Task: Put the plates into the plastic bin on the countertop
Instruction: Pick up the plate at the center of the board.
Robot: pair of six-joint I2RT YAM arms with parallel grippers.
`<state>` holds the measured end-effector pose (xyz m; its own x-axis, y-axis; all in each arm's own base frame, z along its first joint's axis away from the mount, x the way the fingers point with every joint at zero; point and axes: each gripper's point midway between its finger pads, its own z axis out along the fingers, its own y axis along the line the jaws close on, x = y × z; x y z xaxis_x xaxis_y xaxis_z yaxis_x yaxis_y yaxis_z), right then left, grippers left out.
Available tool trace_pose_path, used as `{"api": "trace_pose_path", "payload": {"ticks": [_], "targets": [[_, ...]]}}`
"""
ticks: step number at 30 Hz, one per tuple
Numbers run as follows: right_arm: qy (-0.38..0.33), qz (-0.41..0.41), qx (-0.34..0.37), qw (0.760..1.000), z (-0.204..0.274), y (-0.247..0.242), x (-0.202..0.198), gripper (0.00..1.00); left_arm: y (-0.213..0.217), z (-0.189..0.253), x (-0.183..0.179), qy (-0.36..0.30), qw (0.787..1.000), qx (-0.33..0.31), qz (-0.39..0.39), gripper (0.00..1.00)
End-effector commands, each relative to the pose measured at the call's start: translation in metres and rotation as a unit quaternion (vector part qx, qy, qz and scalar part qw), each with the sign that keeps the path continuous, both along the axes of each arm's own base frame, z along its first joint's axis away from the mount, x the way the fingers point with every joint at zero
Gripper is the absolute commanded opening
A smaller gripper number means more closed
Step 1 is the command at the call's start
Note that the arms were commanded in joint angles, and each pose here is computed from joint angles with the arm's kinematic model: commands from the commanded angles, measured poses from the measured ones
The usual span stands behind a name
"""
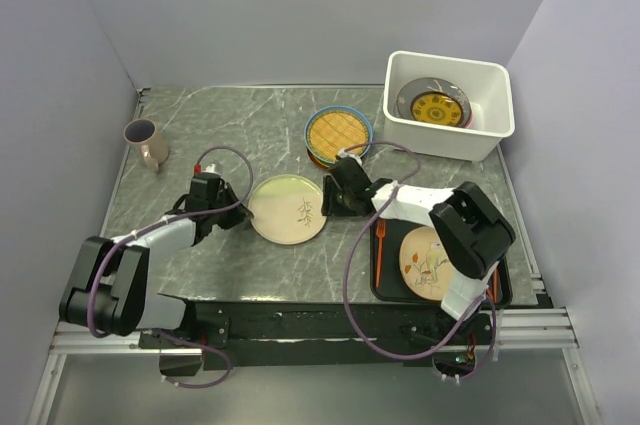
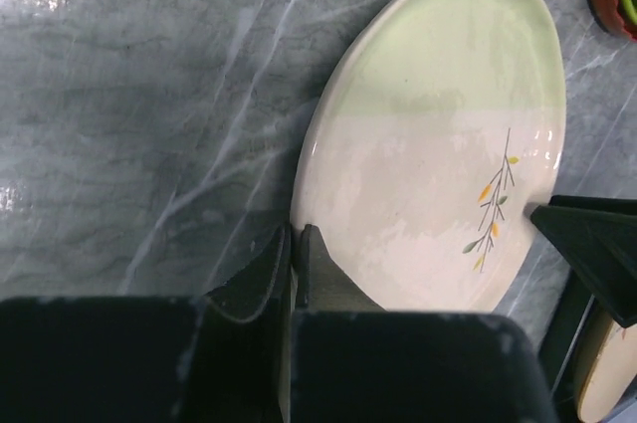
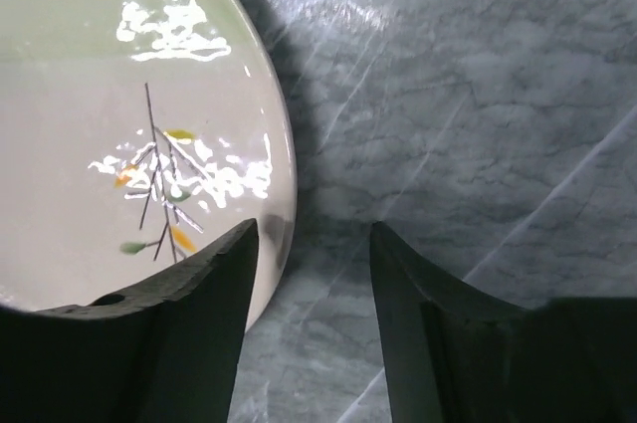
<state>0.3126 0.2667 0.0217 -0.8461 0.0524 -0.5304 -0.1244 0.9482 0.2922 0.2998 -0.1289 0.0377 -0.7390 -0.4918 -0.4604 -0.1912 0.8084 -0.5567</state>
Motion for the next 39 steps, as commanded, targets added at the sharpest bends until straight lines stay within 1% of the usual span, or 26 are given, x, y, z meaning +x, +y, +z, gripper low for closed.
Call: {"api": "trace_pose_path", "payload": {"ticks": [1, 3, 5, 8, 10, 11, 12, 14, 15, 17, 18, 19, 21, 22, 24, 25, 29, 30, 32, 35, 36, 38, 39], "targets": [[0.078, 0.021, 0.057, 0.995, -0.018, 0.001, -0.040, 0.58, -0.006, 0.030, 0.008, -0.039, 0.999, -0.033, 0.002, 0.01], [0.081, 0.037, 0.089, 0.992, -0.013, 0.011, -0.045, 0.59, -0.007, 0.032, 0.006, -0.039, 0.999, -0.037, 0.002, 0.01], [0.104, 0.048, 0.118, 0.986, -0.014, 0.018, -0.058, 0.59, -0.008, 0.032, 0.004, -0.036, 0.998, -0.043, 0.001, 0.01], [0.121, 0.062, 0.164, 0.977, -0.012, 0.032, -0.069, 0.59, -0.010, 0.030, 0.002, -0.032, 0.998, -0.051, 0.001, 0.01], [0.147, 0.056, 0.182, 0.971, -0.017, 0.032, -0.084, 0.59, -0.011, 0.029, 0.001, -0.032, 0.998, -0.055, 0.001, 0.01], [0.147, 0.056, 0.198, 0.967, -0.015, 0.035, -0.085, 0.59, -0.011, 0.029, 0.001, -0.031, 0.998, -0.057, 0.001, 0.01], [0.170, 0.048, 0.207, 0.962, -0.021, 0.031, -0.098, 0.59, -0.012, 0.030, 0.001, -0.032, 0.998, -0.058, 0.000, 0.01], [0.170, 0.043, 0.225, 0.958, -0.020, 0.031, -0.102, 0.59, -0.011, 0.030, 0.002, -0.033, 0.998, -0.058, 0.003, 0.01], [0.191, 0.031, 0.231, 0.953, -0.026, 0.025, -0.115, 0.59, -0.012, 0.030, 0.001, -0.032, 0.998, -0.059, 0.002, 0.01], [0.183, 0.033, 0.261, 0.947, -0.018, 0.029, -0.118, 0.59, -0.011, 0.031, 0.002, -0.032, 0.998, -0.059, 0.005, 0.01], [0.204, 0.019, 0.272, 0.940, -0.022, 0.024, -0.130, 0.59, -0.012, 0.030, 0.001, -0.032, 0.998, -0.060, 0.003, 0.01], [0.189, 0.024, 0.295, 0.936, -0.013, 0.028, -0.126, 0.59, -0.012, 0.030, 0.001, -0.031, 0.998, -0.062, 0.005, 0.01], [0.199, 0.006, 0.308, 0.930, -0.015, 0.024, -0.135, 0.59, -0.013, 0.031, 0.000, -0.032, 0.997, -0.068, 0.004, 0.01], [0.185, 0.008, 0.322, 0.928, -0.008, 0.026, -0.131, 0.59, -0.014, 0.030, -0.001, -0.031, 0.997, -0.071, 0.004, 0.01], [0.183, -0.009, 0.332, 0.926, -0.008, 0.023, -0.132, 0.59, -0.018, 0.033, -0.002, -0.033, 0.996, -0.081, -0.004, 0.01], [0.165, -0.013, 0.343, 0.924, -0.003, 0.026, -0.127, 0.59, -0.019, 0.032, -0.004, -0.031, 0.996, -0.085, -0.004, 0.01], [0.142, -0.029, 0.377, 0.915, 0.006, 0.032, -0.119, 0.59, -0.024, 0.035, -0.009, -0.030, 0.994, -0.108, -0.011, 0.01], [0.148, -0.041, 0.389, 0.908, 0.007, 0.032, -0.119, 0.59, -0.025, 0.036, -0.010, -0.033, 0.993, -0.113, -0.010, 0.01], [0.143, -0.040, 0.415, 0.898, 0.012, 0.040, -0.115, 0.59, -0.028, 0.040, -0.015, -0.034, 0.991, -0.128, -0.013, 0.01], [0.156, -0.045, 0.454, 0.876, 0.016, 0.052, -0.116, 0.59, -0.030, 0.047, -0.019, -0.040, 0.989, -0.143, -0.014, 0.01], [0.168, -0.058, 0.468, 0.866, 0.016, 0.053, -0.116, 0.59, -0.030, 0.047, -0.020, -0.039, 0.989, -0.143, -0.014, 0.01], [0.166, -0.062, 0.493, 0.852, 0.017, 0.056, -0.116, 0.59, -0.031, 0.051, -0.023, -0.042, 0.988, -0.150, -0.016, 0.01], [0.174, -0.082, 0.501, 0.844, 0.015, 0.054, -0.116, 0.59, -0.032, 0.050, -0.026, -0.039, 0.987, -0.152, -0.018, 0.01]]}}
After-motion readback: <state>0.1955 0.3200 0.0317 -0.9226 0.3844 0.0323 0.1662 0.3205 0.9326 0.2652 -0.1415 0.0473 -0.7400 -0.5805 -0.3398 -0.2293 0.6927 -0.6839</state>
